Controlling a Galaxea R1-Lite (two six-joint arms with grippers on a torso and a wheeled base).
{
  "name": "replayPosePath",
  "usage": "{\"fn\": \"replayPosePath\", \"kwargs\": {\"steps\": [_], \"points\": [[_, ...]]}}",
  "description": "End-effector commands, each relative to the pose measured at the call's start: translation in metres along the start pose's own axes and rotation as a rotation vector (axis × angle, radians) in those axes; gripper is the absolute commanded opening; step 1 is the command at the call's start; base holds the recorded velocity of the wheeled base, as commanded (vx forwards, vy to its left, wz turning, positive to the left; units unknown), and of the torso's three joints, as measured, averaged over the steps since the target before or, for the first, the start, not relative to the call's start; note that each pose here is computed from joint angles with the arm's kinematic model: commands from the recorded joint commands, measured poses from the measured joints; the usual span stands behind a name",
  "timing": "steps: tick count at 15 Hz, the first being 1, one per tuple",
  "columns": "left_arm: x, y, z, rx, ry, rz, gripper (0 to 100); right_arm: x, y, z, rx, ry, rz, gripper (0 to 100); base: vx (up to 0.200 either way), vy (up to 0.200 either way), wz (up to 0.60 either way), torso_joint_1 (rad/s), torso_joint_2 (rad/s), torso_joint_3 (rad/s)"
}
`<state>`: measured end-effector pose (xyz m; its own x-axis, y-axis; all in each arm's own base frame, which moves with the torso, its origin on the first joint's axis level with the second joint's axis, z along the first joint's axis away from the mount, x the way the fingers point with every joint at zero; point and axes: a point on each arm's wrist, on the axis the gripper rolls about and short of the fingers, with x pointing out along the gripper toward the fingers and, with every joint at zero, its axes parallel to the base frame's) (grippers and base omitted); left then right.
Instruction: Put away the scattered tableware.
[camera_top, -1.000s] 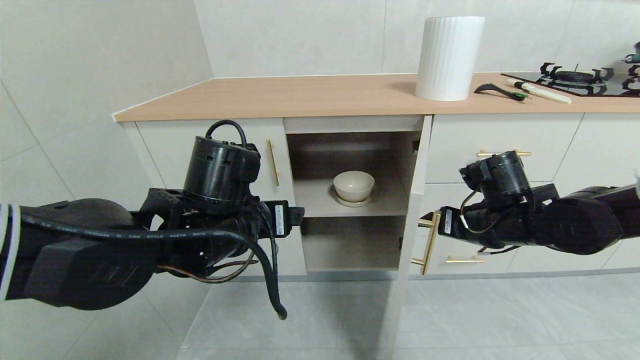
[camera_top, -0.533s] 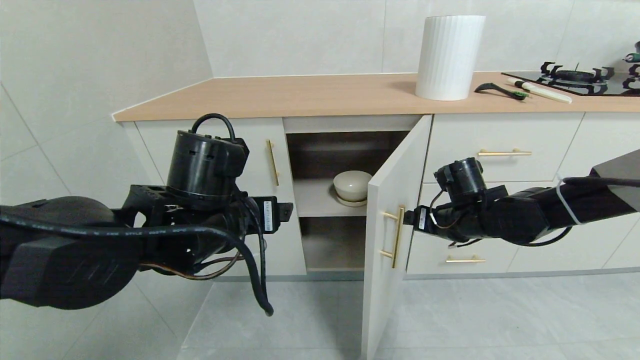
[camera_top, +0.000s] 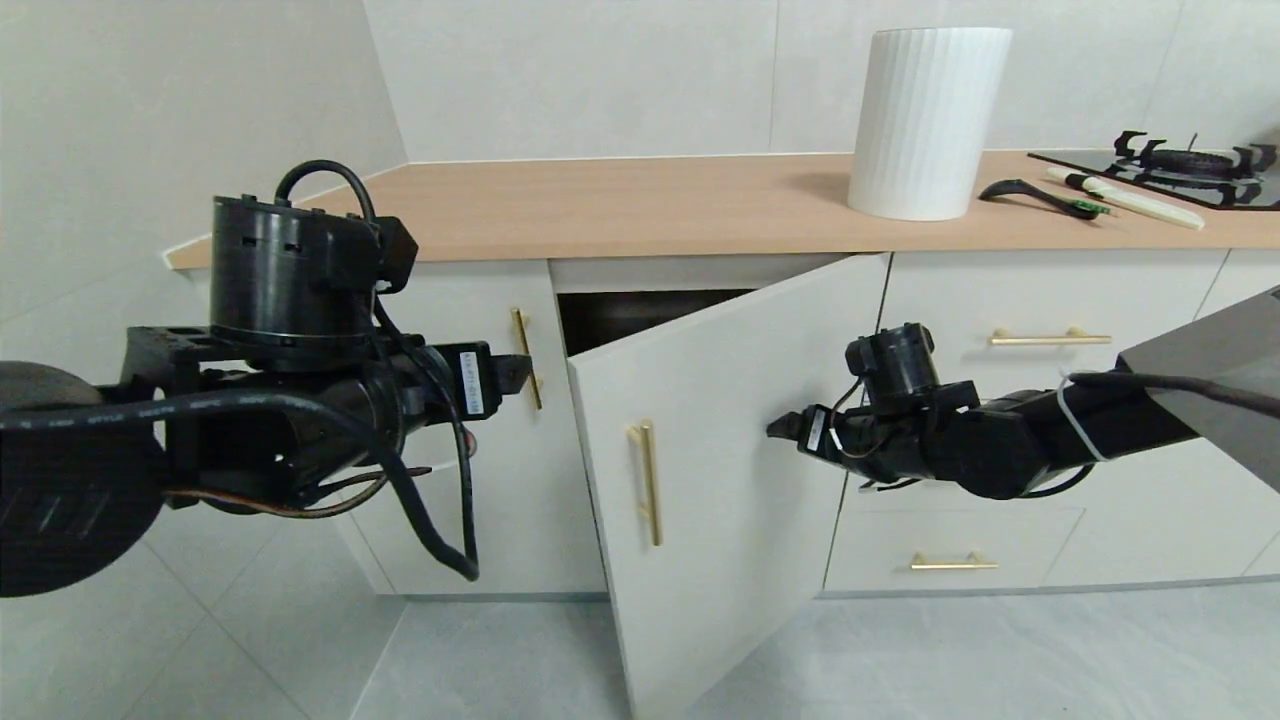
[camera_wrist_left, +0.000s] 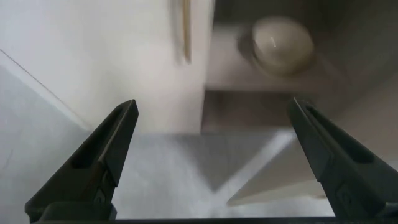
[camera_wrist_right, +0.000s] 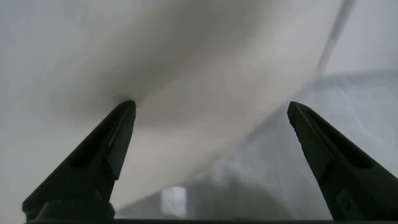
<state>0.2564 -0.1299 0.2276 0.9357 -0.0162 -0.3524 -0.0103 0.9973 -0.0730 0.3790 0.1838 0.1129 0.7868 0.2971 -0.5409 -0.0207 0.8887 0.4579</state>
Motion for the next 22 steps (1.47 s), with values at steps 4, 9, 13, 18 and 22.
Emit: {"fn": "replayPosePath", "kwargs": {"steps": [4, 9, 13, 18, 22], "points": [[-0.014, 0.008, 0.012, -0.024, -0.05, -0.003, 100, 0.024, 0.007, 0.005, 0.168, -0.06, 0.043, 100, 0.0, 0.0, 0.0, 0.0, 0.0, 0.0], [-0.015, 0.008, 0.012, -0.027, -0.054, -0.004, 100, 0.029, 0.011, 0.012, 0.254, -0.092, 0.054, 100, 0.0, 0.0, 0.0, 0.0, 0.0, 0.0], [-0.015, 0.008, 0.013, -0.028, -0.055, -0.004, 100, 0.04, 0.01, 0.017, 0.282, -0.162, 0.006, 100, 0.0, 0.0, 0.0, 0.0, 0.0, 0.0], [-0.015, 0.008, 0.012, -0.027, -0.054, -0.004, 100, 0.045, 0.004, 0.024, 0.305, -0.207, -0.011, 100, 0.0, 0.0, 0.0, 0.0, 0.0, 0.0], [-0.014, 0.008, 0.012, -0.026, -0.051, -0.003, 100, 0.055, -0.001, 0.029, 0.315, -0.249, -0.04, 100, 0.0, 0.0, 0.0, 0.0, 0.0, 0.0]]}}
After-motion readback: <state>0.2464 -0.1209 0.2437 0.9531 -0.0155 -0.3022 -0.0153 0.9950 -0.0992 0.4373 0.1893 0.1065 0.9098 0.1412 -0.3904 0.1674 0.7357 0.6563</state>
